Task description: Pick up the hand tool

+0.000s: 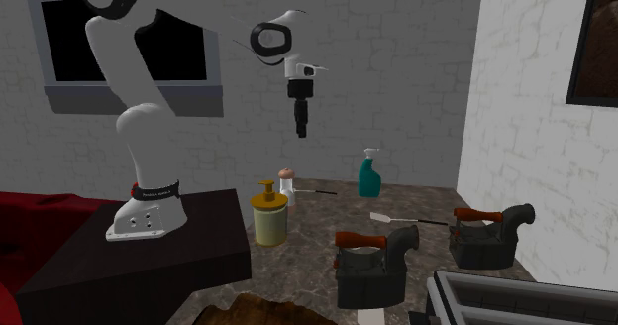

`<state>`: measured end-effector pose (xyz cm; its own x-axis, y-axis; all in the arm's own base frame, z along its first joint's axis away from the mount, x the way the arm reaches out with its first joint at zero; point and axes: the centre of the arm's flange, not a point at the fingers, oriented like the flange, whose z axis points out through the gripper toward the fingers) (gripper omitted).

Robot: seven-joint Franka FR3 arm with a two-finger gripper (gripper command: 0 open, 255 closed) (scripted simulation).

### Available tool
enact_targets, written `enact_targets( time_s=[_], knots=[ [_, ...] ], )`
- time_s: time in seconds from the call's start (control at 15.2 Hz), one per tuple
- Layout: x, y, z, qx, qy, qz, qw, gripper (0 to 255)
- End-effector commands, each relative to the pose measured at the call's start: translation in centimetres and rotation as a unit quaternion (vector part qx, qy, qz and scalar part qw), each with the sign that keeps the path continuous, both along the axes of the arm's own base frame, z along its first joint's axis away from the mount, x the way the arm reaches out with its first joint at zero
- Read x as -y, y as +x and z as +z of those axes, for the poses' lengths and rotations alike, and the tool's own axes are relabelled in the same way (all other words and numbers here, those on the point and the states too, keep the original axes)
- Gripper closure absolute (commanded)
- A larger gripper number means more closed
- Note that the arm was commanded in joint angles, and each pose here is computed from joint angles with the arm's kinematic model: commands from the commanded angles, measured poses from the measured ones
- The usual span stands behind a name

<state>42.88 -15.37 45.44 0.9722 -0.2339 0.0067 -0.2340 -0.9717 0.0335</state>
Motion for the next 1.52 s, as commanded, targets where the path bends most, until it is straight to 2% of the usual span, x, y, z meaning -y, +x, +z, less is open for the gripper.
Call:
enact_targets(
  time_s=[0.0, 1.45],
  knots=[
    [1.9, 1.2, -1.8, -0.004, -0.001, -0.006, 1.0, 0],
    [24.4, 10.7, -18.2, -0.049, -0.008, -0.073, 0.9961, 0]
  ],
)
